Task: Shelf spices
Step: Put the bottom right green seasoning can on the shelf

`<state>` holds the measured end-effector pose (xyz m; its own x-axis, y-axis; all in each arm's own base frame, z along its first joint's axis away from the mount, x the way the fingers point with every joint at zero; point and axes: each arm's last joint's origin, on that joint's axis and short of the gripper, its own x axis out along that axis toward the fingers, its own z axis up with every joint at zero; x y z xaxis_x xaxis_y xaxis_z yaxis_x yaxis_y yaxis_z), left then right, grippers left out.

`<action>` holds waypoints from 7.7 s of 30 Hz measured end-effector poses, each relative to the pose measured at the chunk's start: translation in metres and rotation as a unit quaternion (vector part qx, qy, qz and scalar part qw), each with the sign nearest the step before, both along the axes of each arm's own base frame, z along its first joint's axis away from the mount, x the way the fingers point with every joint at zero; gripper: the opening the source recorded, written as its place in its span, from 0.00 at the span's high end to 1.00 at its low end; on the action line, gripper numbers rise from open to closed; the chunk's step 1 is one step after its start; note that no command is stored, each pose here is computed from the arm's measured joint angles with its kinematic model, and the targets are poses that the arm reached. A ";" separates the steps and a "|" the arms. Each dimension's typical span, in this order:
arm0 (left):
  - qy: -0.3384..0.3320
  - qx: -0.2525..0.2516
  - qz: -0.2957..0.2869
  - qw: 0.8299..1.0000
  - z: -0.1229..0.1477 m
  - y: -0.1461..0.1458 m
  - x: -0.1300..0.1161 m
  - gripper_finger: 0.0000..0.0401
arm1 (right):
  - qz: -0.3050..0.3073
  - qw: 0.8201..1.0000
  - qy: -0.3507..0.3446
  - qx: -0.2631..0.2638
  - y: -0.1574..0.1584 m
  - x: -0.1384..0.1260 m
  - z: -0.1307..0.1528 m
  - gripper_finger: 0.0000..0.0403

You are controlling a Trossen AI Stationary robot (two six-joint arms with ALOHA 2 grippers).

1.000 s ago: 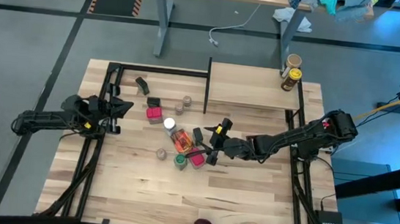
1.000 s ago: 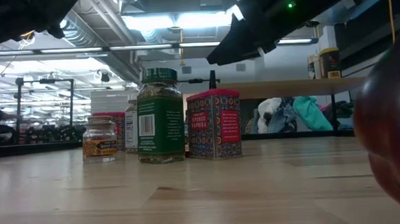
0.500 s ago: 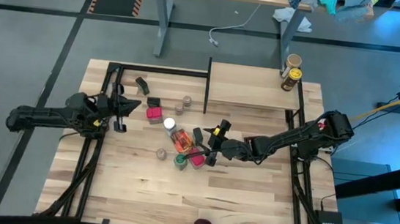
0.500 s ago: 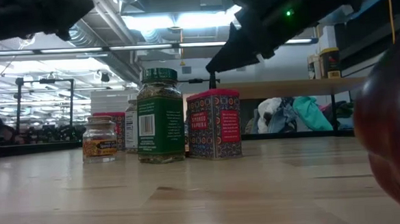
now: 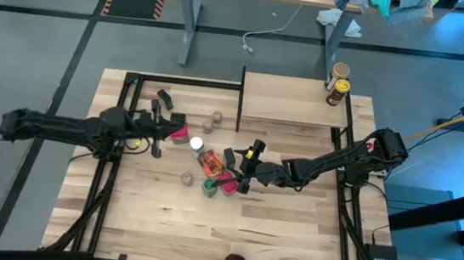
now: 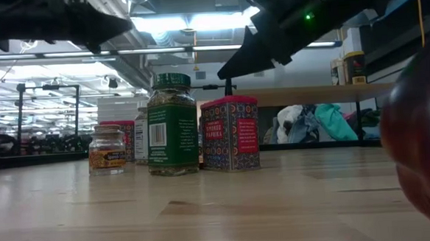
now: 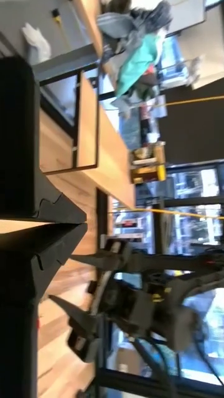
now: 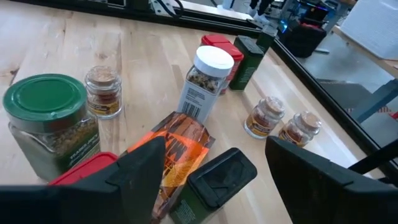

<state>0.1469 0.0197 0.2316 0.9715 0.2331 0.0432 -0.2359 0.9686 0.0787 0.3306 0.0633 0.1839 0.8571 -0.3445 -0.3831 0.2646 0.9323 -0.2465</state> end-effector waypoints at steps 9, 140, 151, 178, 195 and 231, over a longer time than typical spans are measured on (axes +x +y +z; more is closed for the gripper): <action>0.033 -0.007 0.011 0.999 -0.002 0.002 0.014 0.71 | -0.001 1.000 -0.001 0.002 0.000 0.000 0.000 0.30; 0.139 -0.019 0.004 0.990 -0.030 0.006 0.028 0.50 | -0.093 0.995 -0.040 0.021 -0.035 -0.010 0.029 0.67; 0.137 -0.020 0.004 0.990 -0.029 0.006 0.028 0.50 | -0.152 0.985 -0.073 -0.023 -0.093 -0.050 0.092 0.67; 0.125 -0.005 0.003 0.992 -0.027 0.006 0.029 0.50 | -0.146 0.978 -0.122 0.087 -0.233 -0.077 0.077 0.67; 0.126 -0.001 0.003 0.992 -0.027 0.006 0.029 0.50 | -0.222 0.947 -0.190 0.131 -0.232 -0.054 0.061 0.67; 0.127 -0.002 0.003 0.992 -0.027 0.006 0.029 0.50 | -0.211 0.956 -0.192 0.070 -0.229 -0.062 0.078 0.40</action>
<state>0.1758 0.0259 0.2048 0.9498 0.2380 -0.2030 -0.2141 0.9677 0.1328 0.2689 -0.1655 0.2622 0.7398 -0.6591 -0.1350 0.6703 0.7393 0.0636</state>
